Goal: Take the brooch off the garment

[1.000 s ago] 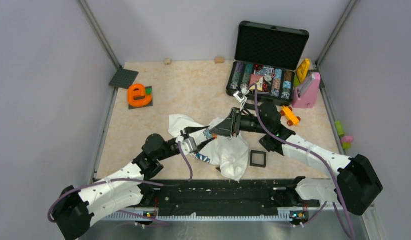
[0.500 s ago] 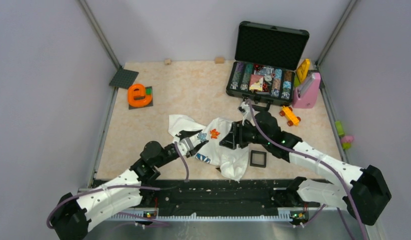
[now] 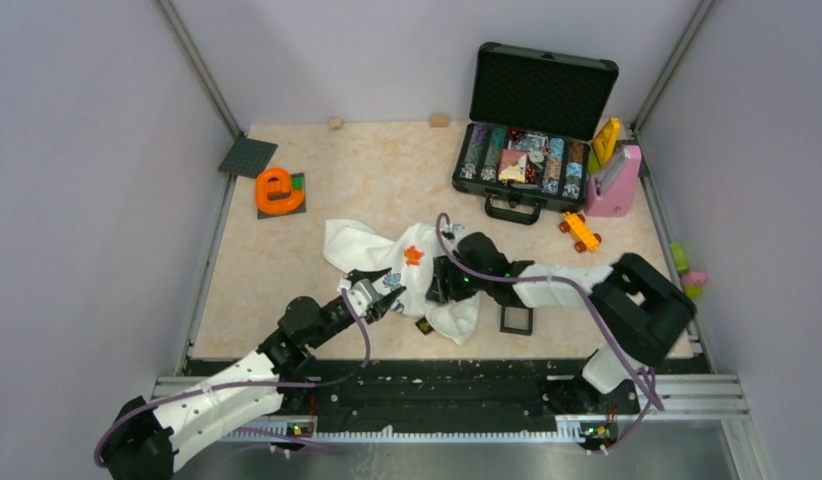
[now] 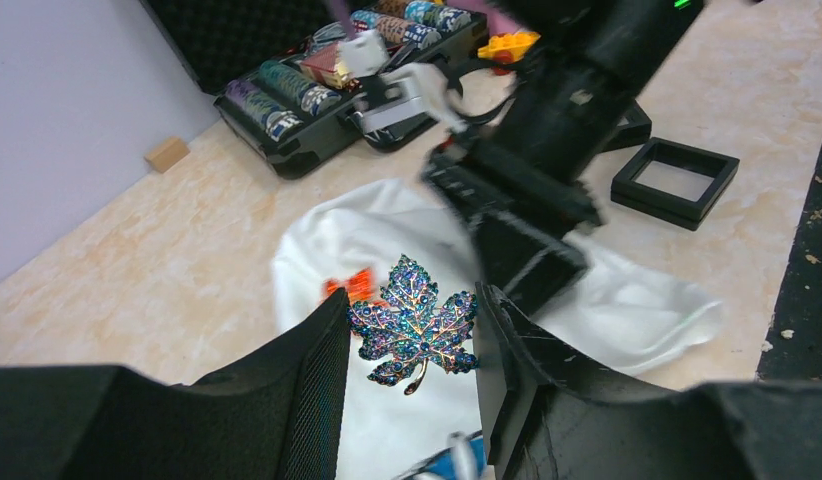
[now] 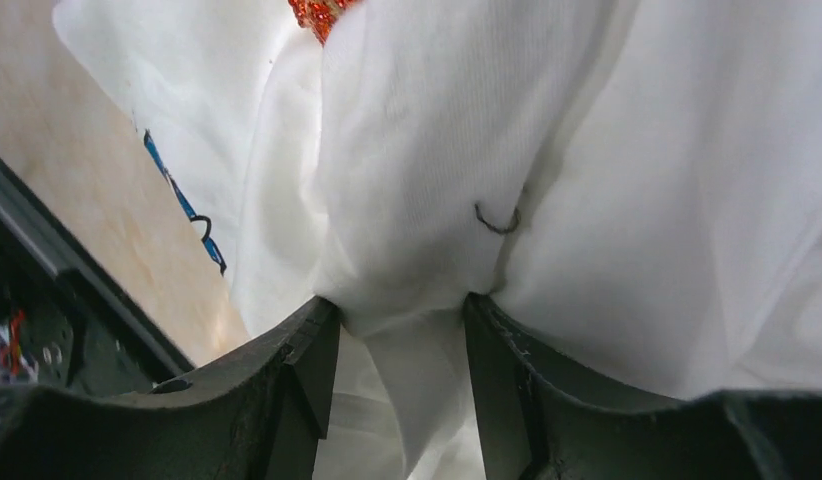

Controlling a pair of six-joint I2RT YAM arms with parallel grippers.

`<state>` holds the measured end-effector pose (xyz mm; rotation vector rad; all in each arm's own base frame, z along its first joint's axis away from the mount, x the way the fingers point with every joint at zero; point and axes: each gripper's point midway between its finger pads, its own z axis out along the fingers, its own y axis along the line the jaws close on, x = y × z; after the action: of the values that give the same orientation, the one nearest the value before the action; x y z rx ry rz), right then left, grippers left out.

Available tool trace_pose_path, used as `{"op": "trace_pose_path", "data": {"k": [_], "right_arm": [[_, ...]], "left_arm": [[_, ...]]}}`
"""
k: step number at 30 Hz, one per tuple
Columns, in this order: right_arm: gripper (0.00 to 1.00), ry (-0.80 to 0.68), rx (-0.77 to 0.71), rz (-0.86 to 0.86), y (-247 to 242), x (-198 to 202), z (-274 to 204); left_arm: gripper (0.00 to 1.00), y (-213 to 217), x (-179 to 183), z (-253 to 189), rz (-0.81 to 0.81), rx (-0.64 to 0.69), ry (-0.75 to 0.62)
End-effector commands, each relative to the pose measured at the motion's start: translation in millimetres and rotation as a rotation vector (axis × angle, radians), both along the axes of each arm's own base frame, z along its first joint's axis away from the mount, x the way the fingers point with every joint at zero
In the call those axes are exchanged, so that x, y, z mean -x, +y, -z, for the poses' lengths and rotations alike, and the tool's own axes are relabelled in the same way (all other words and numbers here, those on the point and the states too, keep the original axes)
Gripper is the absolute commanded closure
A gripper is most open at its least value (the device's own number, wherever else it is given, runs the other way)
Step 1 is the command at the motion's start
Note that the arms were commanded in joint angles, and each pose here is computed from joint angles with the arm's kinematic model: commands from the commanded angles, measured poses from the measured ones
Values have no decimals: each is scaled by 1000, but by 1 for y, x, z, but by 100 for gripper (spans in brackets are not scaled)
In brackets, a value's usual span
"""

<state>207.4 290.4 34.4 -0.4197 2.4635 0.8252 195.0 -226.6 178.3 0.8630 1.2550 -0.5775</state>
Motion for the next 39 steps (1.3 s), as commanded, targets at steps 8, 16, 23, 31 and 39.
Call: {"op": "trace_pose_path", "data": {"k": [8, 16, 23, 31, 39], "right_arm": [[44, -281, -205, 24, 130, -171, -75], [1, -297, 32, 159, 38, -133, -117], [1, -206, 148, 308, -68, -52, -114], [1, -157, 53, 541, -140, -14, -87], [1, -79, 161, 648, -165, -4, -44]], "left_arm": [[57, 6, 1, -8, -18, 23, -68], [58, 4, 6, -8, 10, 39, -69], [58, -5, 14, -7, 73, 62, -50], [58, -14, 19, 2, 127, 47, -15], [58, -21, 23, 6, 166, 71, 11]]}}
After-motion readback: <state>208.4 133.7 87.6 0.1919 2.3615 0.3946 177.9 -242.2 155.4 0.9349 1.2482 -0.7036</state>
